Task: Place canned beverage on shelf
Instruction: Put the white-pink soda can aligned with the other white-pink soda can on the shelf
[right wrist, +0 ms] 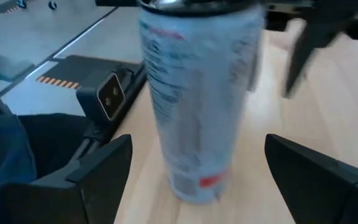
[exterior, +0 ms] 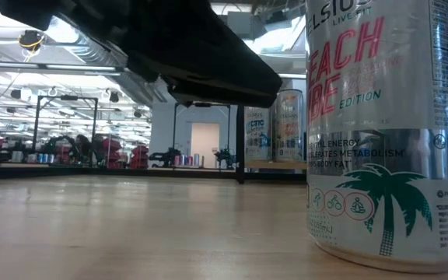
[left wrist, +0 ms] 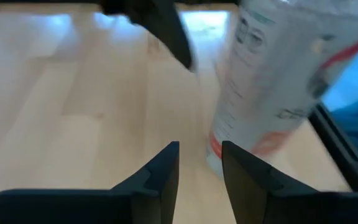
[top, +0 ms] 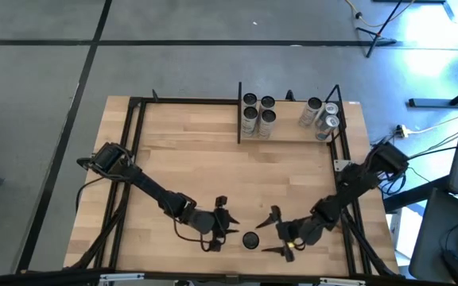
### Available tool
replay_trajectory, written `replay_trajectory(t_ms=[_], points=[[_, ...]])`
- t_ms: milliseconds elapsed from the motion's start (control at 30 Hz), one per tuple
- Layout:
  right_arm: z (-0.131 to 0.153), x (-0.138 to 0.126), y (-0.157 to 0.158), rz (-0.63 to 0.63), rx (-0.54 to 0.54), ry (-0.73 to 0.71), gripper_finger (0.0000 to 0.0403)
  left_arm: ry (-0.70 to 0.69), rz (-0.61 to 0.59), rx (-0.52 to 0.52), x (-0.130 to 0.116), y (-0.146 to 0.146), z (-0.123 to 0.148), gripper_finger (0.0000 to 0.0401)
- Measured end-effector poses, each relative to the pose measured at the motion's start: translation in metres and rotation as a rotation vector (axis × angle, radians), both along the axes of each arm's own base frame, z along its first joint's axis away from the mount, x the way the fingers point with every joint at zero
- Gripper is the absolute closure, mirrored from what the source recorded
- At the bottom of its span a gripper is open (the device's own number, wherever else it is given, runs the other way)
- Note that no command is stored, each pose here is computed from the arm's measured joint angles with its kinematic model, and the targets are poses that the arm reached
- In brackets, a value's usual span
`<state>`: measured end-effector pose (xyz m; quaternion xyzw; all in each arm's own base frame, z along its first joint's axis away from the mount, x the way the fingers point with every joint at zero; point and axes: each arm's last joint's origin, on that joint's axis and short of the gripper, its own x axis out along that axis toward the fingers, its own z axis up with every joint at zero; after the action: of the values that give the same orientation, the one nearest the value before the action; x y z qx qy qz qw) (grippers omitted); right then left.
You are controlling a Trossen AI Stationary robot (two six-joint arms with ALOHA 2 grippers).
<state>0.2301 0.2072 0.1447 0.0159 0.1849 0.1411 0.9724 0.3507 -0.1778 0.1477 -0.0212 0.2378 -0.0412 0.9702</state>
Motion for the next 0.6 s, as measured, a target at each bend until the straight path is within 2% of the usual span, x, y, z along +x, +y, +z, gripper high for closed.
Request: replay_trajectory(t_ms=[167,400,600], points=[[0.001,0.014,0.014,-0.002,0.004,-0.009,0.0055,-0.035,0.025,-0.003,0.001,-0.001,0.003,0.0294],[0.004,0.020,0.015,-0.152,-0.030,0.001,0.0055,-0.090,0.022,-0.036,0.003,-0.002,0.008,0.0300],[0.002,0.019,0.012,-0.192,-0.058,0.021,0.0055,-0.082,-0.019,-0.053,0.002,-0.006,0.008,0.0301]])
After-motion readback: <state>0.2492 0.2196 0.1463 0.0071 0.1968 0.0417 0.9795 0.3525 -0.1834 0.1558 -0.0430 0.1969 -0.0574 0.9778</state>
